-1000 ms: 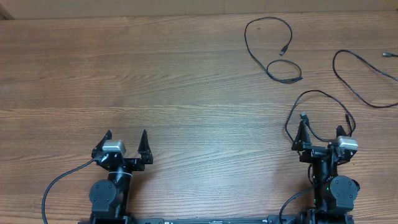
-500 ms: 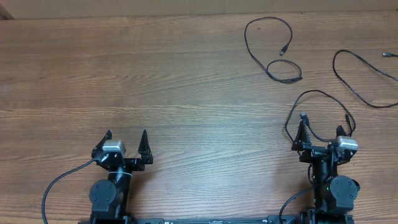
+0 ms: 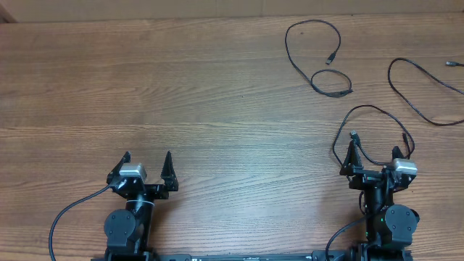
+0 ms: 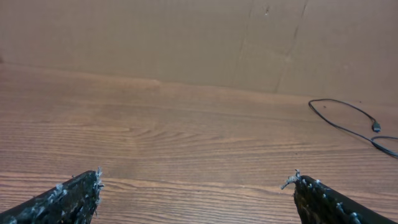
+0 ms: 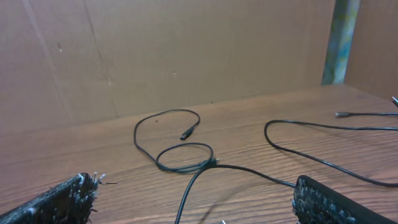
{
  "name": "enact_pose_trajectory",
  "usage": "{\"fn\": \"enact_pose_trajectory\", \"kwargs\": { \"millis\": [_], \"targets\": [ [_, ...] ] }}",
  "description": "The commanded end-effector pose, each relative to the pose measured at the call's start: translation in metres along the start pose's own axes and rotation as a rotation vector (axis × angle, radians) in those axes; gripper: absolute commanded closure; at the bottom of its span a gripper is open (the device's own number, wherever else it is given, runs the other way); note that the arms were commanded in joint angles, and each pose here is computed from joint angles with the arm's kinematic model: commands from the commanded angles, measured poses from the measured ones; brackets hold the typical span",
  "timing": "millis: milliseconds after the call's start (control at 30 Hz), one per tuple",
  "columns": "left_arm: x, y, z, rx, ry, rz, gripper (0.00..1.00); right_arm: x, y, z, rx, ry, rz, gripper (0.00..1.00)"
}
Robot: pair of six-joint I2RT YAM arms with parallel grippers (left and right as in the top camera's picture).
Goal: Untangle cables
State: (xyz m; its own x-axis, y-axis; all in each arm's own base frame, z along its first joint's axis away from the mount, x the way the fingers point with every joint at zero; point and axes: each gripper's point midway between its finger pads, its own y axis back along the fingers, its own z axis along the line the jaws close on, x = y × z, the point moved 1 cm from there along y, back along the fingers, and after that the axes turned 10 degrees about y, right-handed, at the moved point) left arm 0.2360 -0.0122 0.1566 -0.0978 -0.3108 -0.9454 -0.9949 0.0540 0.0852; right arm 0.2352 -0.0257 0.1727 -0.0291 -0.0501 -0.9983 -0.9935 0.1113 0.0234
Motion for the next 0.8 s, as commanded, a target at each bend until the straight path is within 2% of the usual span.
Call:
{"fn": "enact_pose_trajectory", "kwargs": {
  "millis": [0,767],
  "targets": [
    [0.0003,0.0003,-0.0021,0.012,-0.044,-0.007,0.01,0.002,0.0,0.0016,-0.008,0.005,-0.004,0.0],
    [0.0005,0.0002,-0.0021,0.012,-0.077,-0.006,0.0,0.0018,0.0001,0.0016,-0.008,0.005,-0.004,0.0]
  ]
}}
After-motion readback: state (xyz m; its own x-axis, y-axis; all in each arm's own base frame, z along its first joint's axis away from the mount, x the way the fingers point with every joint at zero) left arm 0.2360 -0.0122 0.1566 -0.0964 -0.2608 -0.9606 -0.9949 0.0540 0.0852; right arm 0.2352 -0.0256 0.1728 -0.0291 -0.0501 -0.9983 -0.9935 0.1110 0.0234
